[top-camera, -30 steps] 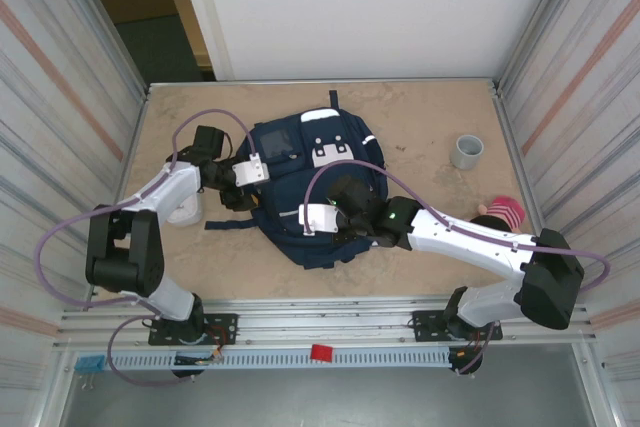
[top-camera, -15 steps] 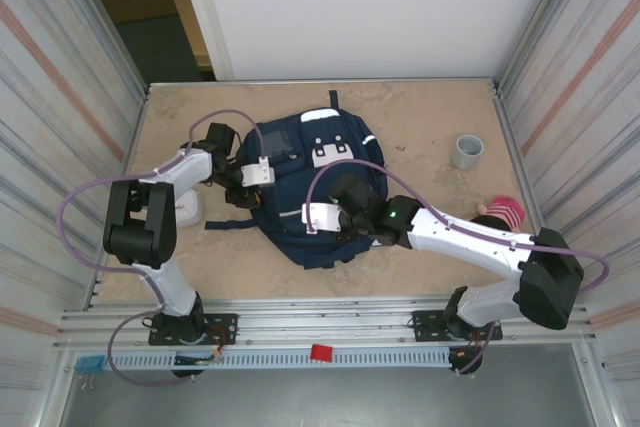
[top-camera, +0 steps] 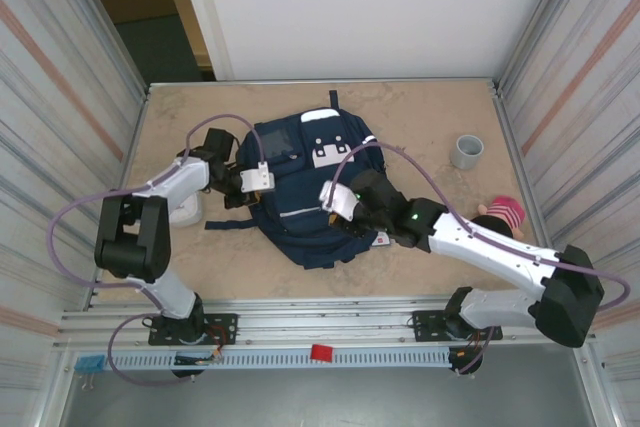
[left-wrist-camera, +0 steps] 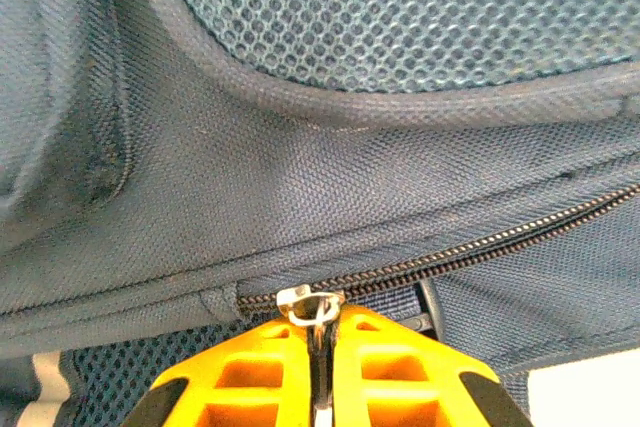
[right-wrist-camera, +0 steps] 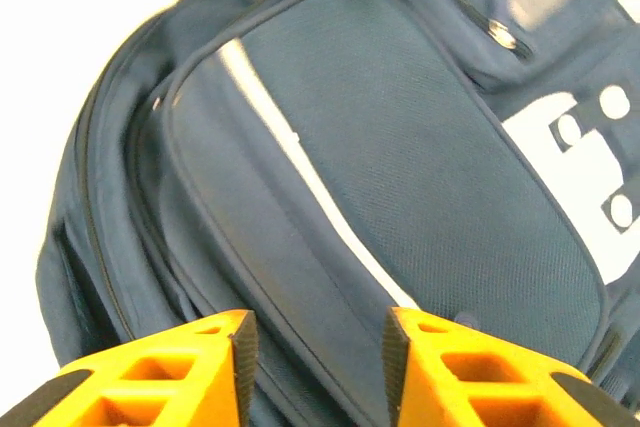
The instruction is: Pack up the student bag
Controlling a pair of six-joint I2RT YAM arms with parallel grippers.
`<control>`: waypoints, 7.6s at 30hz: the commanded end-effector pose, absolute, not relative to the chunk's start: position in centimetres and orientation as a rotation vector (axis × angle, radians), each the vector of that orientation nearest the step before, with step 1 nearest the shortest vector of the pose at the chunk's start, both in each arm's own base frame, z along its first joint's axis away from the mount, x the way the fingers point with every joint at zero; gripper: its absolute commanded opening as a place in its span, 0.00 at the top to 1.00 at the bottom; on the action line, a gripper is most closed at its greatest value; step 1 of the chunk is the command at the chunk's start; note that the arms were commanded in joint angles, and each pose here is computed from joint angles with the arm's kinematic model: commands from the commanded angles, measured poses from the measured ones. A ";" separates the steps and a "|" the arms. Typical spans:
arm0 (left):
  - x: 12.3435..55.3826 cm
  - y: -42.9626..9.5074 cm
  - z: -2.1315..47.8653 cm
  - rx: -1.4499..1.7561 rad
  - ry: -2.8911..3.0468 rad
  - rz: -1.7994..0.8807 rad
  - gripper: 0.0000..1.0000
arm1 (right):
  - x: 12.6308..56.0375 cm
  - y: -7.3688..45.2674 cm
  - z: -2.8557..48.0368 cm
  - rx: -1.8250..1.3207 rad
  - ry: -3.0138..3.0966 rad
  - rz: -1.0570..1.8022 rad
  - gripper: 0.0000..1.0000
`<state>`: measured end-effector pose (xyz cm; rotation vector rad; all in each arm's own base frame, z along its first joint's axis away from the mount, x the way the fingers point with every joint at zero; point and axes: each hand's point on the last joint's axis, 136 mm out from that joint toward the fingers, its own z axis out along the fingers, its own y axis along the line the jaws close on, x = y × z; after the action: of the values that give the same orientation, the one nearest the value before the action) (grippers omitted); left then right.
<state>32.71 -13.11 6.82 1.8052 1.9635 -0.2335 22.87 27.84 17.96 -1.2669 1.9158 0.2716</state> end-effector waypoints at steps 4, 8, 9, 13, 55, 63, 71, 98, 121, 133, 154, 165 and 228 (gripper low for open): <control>32.3 -13.4 8.8 1.689 1.984 -0.180 1.00 | 22.3 26.4 19.2 -0.320 2.363 0.701 0.46; 32.7 -13.6 9.1 1.617 2.020 -0.144 1.00 | 21.0 26.5 16.9 0.127 2.482 0.940 0.36; 32.7 -13.6 9.1 1.598 2.034 -0.150 1.00 | 20.9 26.5 16.5 0.212 2.487 0.979 0.34; 32.2 -13.7 8.5 1.556 2.109 -0.173 1.00 | 20.9 27.1 15.3 0.400 2.468 1.112 0.31; 27.9 -15.0 7.8 1.291 2.290 -0.215 1.00 | 23.8 24.7 9.1 0.773 2.462 0.994 0.26; 27.7 -15.6 7.9 1.260 2.285 -0.271 1.00 | 24.5 25.7 9.2 0.790 2.454 1.056 0.26; 27.9 -15.5 7.6 1.255 2.298 -0.260 1.00 | 23.4 24.7 8.9 0.837 2.470 1.003 0.17; 28.1 -16.4 8.6 1.204 2.260 -0.367 1.00 | 24.0 27.1 8.5 0.820 2.494 1.095 0.35; 22.5 -22.1 11.5 1.308 2.175 -0.728 1.00 | 31.5 31.9 23.3 0.536 2.049 1.451 0.89; 22.7 -24.2 15.8 1.264 1.961 -0.622 0.61 | 32.7 30.7 21.5 0.318 2.235 1.330 0.89; 25.7 -21.0 15.5 1.501 1.639 -0.078 0.17 | 33.5 27.1 20.2 -0.464 2.529 1.115 0.81; 28.0 -23.2 12.6 1.635 1.598 -0.055 0.15 | 36.0 20.4 22.1 -0.224 2.511 0.839 0.42; 27.5 -26.4 17.6 1.356 1.846 -0.564 1.00 | 25.3 23.9 15.6 0.256 2.357 0.339 0.98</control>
<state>26.97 -26.66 15.34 1.3949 1.8829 -0.5756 24.59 27.75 14.52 0.1668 2.4067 0.5219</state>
